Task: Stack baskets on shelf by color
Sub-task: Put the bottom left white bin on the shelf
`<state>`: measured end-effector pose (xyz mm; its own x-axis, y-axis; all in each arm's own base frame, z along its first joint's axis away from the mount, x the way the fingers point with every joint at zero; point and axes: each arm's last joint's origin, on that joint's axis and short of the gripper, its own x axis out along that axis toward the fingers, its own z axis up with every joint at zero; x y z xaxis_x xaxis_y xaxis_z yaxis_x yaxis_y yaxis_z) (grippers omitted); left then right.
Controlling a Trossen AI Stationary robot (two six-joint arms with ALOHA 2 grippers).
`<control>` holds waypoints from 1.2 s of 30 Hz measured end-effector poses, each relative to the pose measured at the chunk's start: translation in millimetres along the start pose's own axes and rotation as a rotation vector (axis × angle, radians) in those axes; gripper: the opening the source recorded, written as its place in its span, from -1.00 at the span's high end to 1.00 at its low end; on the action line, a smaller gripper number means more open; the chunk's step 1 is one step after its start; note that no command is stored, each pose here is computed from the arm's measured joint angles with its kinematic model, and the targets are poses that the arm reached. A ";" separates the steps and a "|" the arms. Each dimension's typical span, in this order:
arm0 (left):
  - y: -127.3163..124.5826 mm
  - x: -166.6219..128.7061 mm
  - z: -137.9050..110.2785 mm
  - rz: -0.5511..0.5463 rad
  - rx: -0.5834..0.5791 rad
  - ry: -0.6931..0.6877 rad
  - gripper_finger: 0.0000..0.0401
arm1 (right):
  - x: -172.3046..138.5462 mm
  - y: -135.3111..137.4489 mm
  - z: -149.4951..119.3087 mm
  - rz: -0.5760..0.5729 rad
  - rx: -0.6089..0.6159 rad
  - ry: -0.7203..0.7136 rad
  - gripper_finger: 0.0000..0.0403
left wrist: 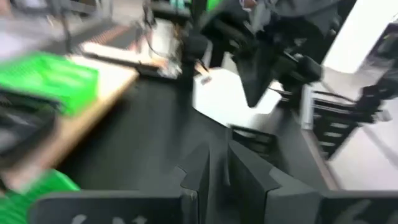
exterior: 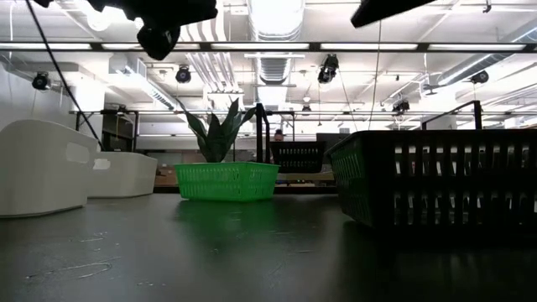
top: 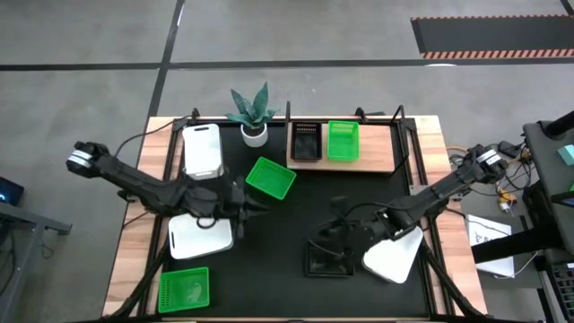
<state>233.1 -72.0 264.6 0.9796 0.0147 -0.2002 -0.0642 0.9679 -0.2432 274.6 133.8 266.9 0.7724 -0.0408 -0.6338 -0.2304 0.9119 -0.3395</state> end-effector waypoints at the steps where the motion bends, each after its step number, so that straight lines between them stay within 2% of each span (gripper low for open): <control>1: -5.2 3.4 -3.0 -0.011 -0.029 0.021 0.80 | -0.3 -0.2 -1.0 -0.003 -0.018 -0.023 0.96; 5: -26.2 21.7 -18.8 -0.038 -0.108 0.113 0.88 | -4.9 -1.7 -8.2 -0.013 -0.089 -0.074 0.96; 7: -34.7 29.5 -27.8 -0.032 -0.162 0.224 0.94 | -11.2 -4.6 -9.7 -0.026 -0.107 -0.104 0.96; 9: -40.4 33.8 -35.0 0.027 -0.258 0.373 0.98 | -18.8 -7.8 -10.8 -0.032 -0.105 -0.136 0.96; 12: -41.5 31.2 -44.4 0.279 -0.404 0.609 0.99 | -28.8 -11.7 -15.2 -0.037 -0.101 -0.157 0.96; 15: -41.0 23.9 -37.1 0.556 -0.497 0.771 0.99 | -37.9 -15.6 -18.0 -0.043 -0.102 -0.178 0.96; 18: -41.4 15.6 -21.8 0.790 -0.540 0.840 0.99 | -45.0 -18.4 -20.9 -0.046 -0.096 -0.196 0.96; 20: -42.4 13.9 -14.1 0.871 -0.535 0.837 0.99 | -47.8 -19.3 -23.9 -0.047 -0.092 -0.203 0.96; 23: -43.9 14.0 -9.2 0.888 -0.524 0.831 0.99 | -49.3 -19.3 -30.7 -0.046 -0.099 -0.198 0.96; 28: -38.3 11.8 -17.3 0.904 -0.561 0.928 0.95 | -53.3 -20.6 -36.1 -0.047 -0.096 -0.204 0.96; 32: -35.5 9.5 -26.8 0.924 -0.589 0.980 0.73 | -55.7 -21.7 -36.2 -0.048 -0.092 -0.211 0.96; 36: -34.4 9.9 -28.2 0.938 -0.611 0.976 0.43 | -55.4 -21.5 -36.5 -0.048 -0.097 -0.208 0.96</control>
<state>239.6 -112.2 244.2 0.0412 0.1492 -0.9880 -0.8952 0.4447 0.0298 215.2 101.6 283.9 0.8868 0.0112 -0.4621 -0.2386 0.8672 -0.4370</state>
